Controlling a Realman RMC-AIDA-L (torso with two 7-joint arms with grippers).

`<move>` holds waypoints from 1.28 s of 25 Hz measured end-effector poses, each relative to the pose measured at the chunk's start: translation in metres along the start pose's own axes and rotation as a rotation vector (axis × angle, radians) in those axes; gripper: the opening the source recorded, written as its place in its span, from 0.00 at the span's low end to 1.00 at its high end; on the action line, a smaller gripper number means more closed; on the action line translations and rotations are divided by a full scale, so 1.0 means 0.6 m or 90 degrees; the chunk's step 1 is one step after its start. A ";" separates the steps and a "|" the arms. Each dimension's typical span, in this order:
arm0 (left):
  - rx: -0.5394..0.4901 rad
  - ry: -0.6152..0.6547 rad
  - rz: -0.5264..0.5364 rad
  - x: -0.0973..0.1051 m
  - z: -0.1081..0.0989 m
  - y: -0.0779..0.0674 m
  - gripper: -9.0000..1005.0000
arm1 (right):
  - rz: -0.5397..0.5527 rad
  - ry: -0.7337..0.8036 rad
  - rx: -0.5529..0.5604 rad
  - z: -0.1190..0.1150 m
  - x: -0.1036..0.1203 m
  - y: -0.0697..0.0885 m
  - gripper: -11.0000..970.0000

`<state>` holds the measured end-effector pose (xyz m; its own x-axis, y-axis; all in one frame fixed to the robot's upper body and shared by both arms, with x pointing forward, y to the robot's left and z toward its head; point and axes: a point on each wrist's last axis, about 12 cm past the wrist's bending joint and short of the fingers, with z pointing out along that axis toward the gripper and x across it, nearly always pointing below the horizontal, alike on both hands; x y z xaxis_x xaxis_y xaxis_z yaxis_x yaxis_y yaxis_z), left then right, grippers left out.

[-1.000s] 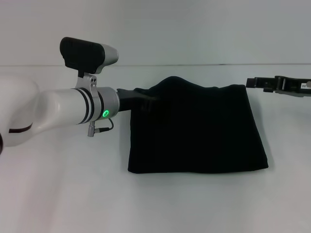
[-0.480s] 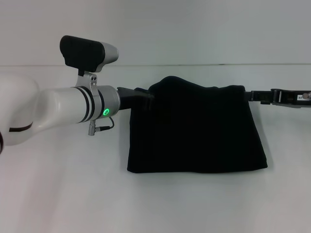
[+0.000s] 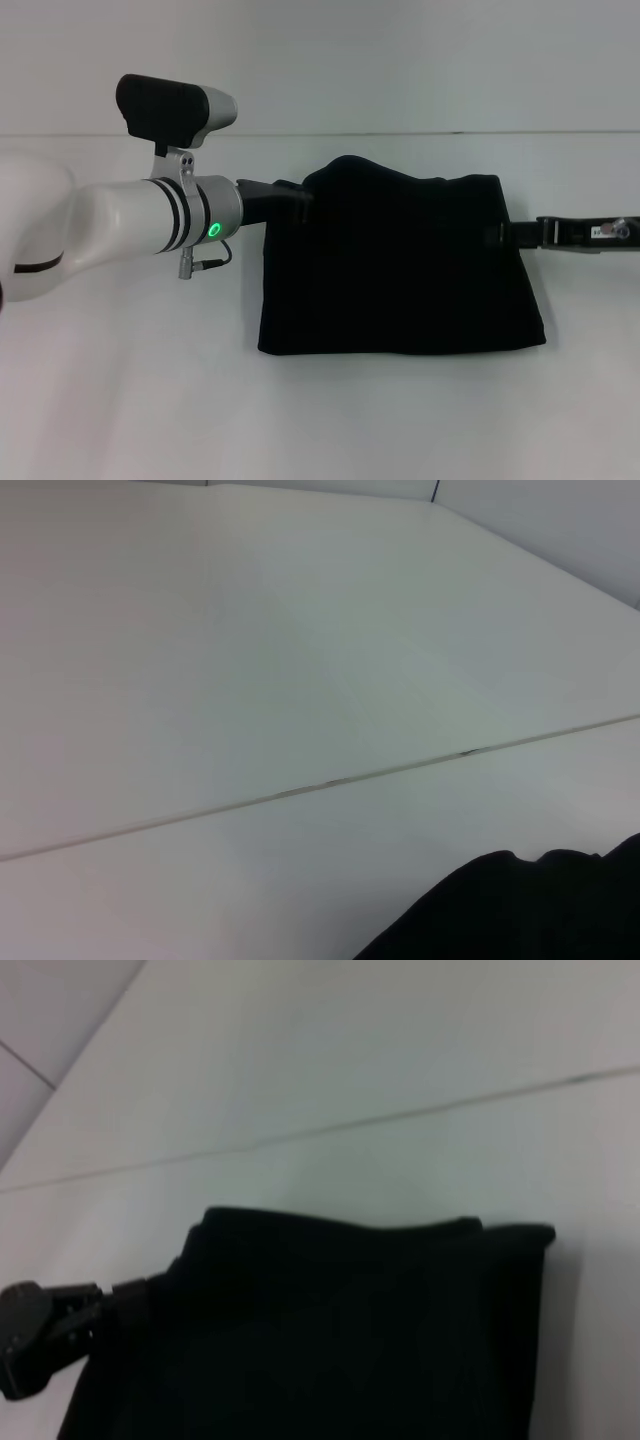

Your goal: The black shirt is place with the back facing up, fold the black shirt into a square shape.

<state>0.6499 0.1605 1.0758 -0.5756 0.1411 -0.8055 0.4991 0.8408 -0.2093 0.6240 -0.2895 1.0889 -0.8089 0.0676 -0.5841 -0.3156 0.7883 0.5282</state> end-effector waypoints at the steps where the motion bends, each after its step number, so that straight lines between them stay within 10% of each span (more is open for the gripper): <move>1: -0.001 0.000 0.000 0.000 0.000 0.000 0.06 | 0.001 0.003 0.000 0.001 0.002 0.000 0.80; 8: -0.003 -0.001 0.000 0.000 0.000 0.001 0.06 | 0.004 0.004 0.003 0.002 0.006 -0.002 0.68; 16: -0.005 -0.004 0.002 -0.004 0.000 0.002 0.06 | 0.005 0.007 0.003 -0.001 0.010 -0.005 0.23; 32: -0.022 -0.012 0.000 -0.006 -0.002 0.009 0.06 | 0.018 -0.018 0.019 -0.010 0.011 -0.018 0.07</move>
<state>0.6539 0.1650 1.0783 -0.5638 0.1315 -0.8154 0.4757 0.8587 -0.1905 0.6191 -0.3009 1.0829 -0.8024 0.1068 -0.5872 -0.2783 0.8035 0.5263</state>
